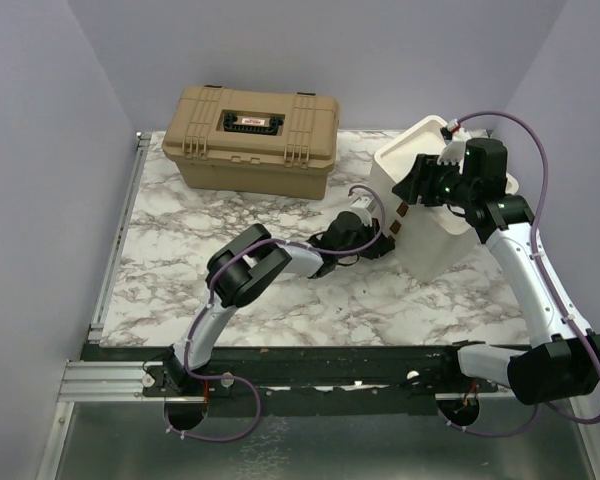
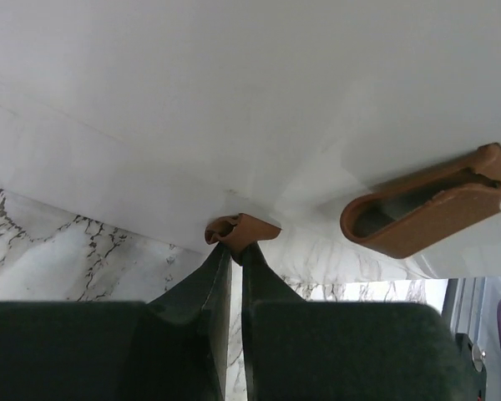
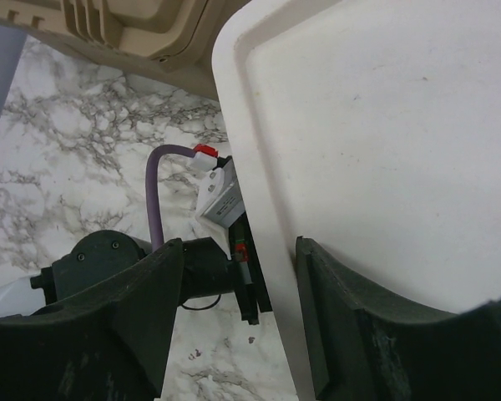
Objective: Organize the makeup
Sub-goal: Reset both arms
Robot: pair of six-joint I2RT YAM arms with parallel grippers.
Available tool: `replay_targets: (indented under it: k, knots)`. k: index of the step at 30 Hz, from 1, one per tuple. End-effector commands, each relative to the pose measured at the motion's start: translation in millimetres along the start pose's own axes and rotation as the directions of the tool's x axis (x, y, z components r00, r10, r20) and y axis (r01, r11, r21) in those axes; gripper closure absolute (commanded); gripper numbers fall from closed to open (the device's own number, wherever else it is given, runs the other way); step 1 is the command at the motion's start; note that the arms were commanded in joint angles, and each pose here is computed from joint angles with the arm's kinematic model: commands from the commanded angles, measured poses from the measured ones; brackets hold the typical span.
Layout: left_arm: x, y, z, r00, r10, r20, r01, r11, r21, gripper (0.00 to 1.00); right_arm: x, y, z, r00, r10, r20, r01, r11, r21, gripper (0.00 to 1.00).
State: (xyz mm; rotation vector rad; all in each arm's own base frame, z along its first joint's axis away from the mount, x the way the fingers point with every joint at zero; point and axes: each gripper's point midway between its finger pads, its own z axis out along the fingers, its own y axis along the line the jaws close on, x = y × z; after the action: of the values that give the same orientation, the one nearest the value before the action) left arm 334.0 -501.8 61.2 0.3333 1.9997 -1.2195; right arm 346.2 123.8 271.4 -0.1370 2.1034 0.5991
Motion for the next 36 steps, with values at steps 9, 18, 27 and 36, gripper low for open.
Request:
replay_targets:
  k: [9,18,27,36]
  knots:
    - [-36.2,-24.6,-18.5,0.992,-0.023,0.127,0.015,0.998,0.059,0.72,31.4,12.6,-2.3,0.991,0.072,-0.116,-0.074,0.997,-0.017,0.30]
    - [-62.4,-29.9,-75.9,0.981,0.057,0.186,-0.056,0.998,-0.010,0.48,-6.9,-0.7,-9.5,0.994,0.013,0.108,-0.020,0.998,0.065,0.11]
    - [-79.2,-37.6,-123.0,0.972,0.076,0.223,-0.070,0.997,-0.036,0.44,-21.8,27.5,-26.8,0.979,-0.058,0.197,0.071,0.996,-0.062,0.11]
    - [-124.4,10.1,-213.0,0.952,0.091,0.291,0.017,0.937,-0.349,0.11,-38.8,24.6,-51.8,0.951,0.001,0.309,0.000,1.000,-0.003,0.00]
